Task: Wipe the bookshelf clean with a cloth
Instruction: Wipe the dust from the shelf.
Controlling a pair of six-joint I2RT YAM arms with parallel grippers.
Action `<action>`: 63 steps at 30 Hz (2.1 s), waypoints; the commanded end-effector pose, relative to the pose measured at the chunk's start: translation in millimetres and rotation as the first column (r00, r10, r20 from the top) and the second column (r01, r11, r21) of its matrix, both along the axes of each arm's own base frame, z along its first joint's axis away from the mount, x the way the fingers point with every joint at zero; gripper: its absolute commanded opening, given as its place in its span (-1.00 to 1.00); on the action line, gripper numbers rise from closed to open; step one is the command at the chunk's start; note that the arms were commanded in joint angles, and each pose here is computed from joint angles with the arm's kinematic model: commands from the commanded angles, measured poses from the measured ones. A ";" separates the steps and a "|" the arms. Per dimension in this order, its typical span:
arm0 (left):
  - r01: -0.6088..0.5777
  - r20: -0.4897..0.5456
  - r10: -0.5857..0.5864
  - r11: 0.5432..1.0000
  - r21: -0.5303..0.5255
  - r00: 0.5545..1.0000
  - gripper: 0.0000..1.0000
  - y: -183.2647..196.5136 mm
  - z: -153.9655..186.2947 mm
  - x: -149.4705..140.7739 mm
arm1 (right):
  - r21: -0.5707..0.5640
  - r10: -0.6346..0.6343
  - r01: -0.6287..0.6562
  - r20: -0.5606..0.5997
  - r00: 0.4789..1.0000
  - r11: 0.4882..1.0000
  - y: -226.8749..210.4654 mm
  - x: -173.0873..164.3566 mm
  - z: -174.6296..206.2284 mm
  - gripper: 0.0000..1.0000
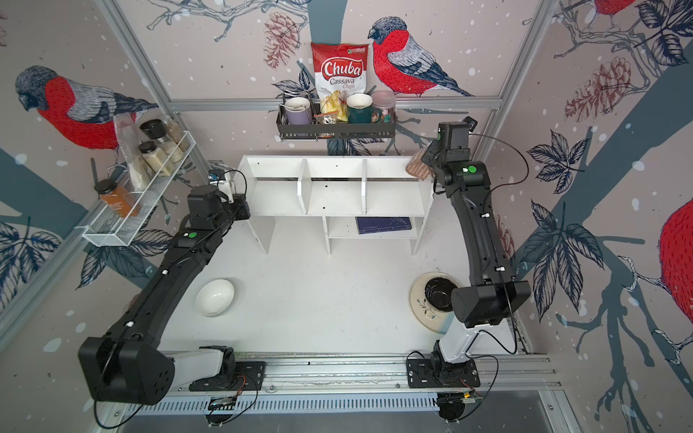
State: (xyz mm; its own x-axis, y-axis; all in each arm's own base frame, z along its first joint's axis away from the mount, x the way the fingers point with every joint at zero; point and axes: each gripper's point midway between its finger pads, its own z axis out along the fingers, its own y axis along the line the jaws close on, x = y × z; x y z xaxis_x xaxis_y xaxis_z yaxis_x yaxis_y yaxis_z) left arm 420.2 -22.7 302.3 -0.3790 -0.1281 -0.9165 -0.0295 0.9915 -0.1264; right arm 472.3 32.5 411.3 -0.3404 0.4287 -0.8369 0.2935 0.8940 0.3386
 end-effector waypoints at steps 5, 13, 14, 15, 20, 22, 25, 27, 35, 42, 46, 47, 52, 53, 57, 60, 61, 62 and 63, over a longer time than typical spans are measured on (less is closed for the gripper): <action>-0.168 -0.208 0.145 0.981 -0.093 0.967 -1.00 18.5 -49.4 -20.8 | -0.008 -0.062 0.062 0.012 0.998 0.998 -8.2 -39.7 -9.0 -1.00; -0.138 -0.189 0.112 0.981 -0.133 0.976 -1.00 11.8 -47.4 -17.9 | 0.113 0.092 -0.094 0.021 0.996 0.989 11.9 14.9 -7.7 -1.00; -0.142 -0.190 0.116 0.981 -0.131 0.975 -1.00 12.7 -47.6 -18.2 | 0.115 0.119 -0.121 0.027 0.993 0.986 21.9 20.8 -7.3 -1.00; -0.145 -0.191 0.119 0.981 -0.130 0.974 -1.00 13.4 -47.8 -18.5 | 0.115 0.142 -0.143 0.019 0.990 0.983 32.7 27.6 -12.5 -1.00; -0.146 -0.185 0.118 0.979 -0.142 0.976 -1.00 12.7 -48.2 -17.8 | 0.108 0.296 -0.305 0.094 0.950 0.946 99.3 36.9 12.3 -1.00; -0.149 -0.185 0.121 0.978 -0.144 0.975 -1.00 13.0 -49.0 -17.7 | 0.081 0.374 -0.385 0.122 0.919 0.919 131.0 35.2 22.8 -1.00; -0.149 -0.183 0.122 0.978 -0.143 0.975 -1.00 13.3 -48.5 -17.8 | 0.032 0.474 -0.482 0.134 0.870 0.876 171.8 25.1 31.5 -1.00; -0.155 -0.181 0.128 0.978 -0.141 0.975 -1.00 14.4 -47.9 -18.3 | 0.027 0.525 -0.532 0.132 0.841 0.846 192.4 16.9 30.0 -1.00; -0.159 -0.181 0.133 0.977 -0.142 0.975 -1.00 15.1 -47.4 -19.2 | 0.085 0.603 -0.614 0.127 0.788 0.785 235.3 20.4 9.9 -1.00; -0.162 -0.177 0.136 0.977 -0.139 0.975 -1.00 15.7 -45.8 -19.9 | 0.110 0.575 -0.580 0.081 0.814 0.807 234.5 33.2 -2.5 -1.00; -0.168 -0.178 0.143 0.976 -0.136 0.974 -1.00 16.9 -45.4 -20.4 | 0.069 0.590 -0.594 0.071 0.804 0.801 238.7 10.9 1.8 -1.00; -0.169 -0.179 0.144 0.976 -0.137 0.973 -1.00 17.2 -45.4 -20.5 | 0.047 0.590 -0.593 0.067 0.805 0.804 238.7 4.6 1.5 -1.00; -0.174 -0.179 0.149 0.976 -0.134 0.973 -1.00 18.0 -45.4 -20.9 | -0.030 0.586 -0.585 0.079 0.807 0.810 238.5 -27.7 11.6 -1.00; -0.174 -0.178 0.149 0.976 -0.134 0.973 -1.00 18.1 -45.4 -20.9 | -0.037 0.581 -0.581 0.083 0.809 0.813 237.8 -31.0 13.4 -1.00; -0.173 -0.179 0.147 0.976 -0.136 0.973 -1.00 17.2 -45.5 -21.1 | -0.035 0.573 -0.574 0.115 0.811 0.818 238.0 -32.1 23.8 -1.00; -0.169 -0.180 0.143 0.975 -0.141 0.973 -1.00 16.5 -45.7 -20.3 | -0.035 0.563 -0.563 0.121 0.818 0.826 242.3 -21.0 24.4 -1.00; -0.171 -0.181 0.144 0.975 -0.143 0.973 -1.00 16.8 -46.1 -20.3 | -0.035 0.555 -0.555 0.114 0.824 0.831 243.8 -13.5 21.4 -1.00; -0.170 -0.182 0.143 0.975 -0.143 0.973 -1.00 16.2 -46.3 -20.2 | -0.031 0.551 -0.552 0.109 0.827 0.834 246.4 -7.5 19.1 -1.00; -0.167 -0.181 0.140 0.975 -0.144 0.973 -1.00 15.5 -46.1 -20.3 | -0.028 0.555 -0.555 0.097 0.826 0.832 252.4 0.5 12.8 -1.00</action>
State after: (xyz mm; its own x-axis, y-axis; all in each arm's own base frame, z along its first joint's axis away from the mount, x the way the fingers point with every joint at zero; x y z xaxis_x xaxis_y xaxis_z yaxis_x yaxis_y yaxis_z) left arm 419.3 -21.3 303.1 -0.3578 -0.1437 -0.9227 -0.0310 0.9894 -0.1421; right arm 456.8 281.1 430.3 -0.4429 0.1902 -0.8762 -0.3087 0.8852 0.3482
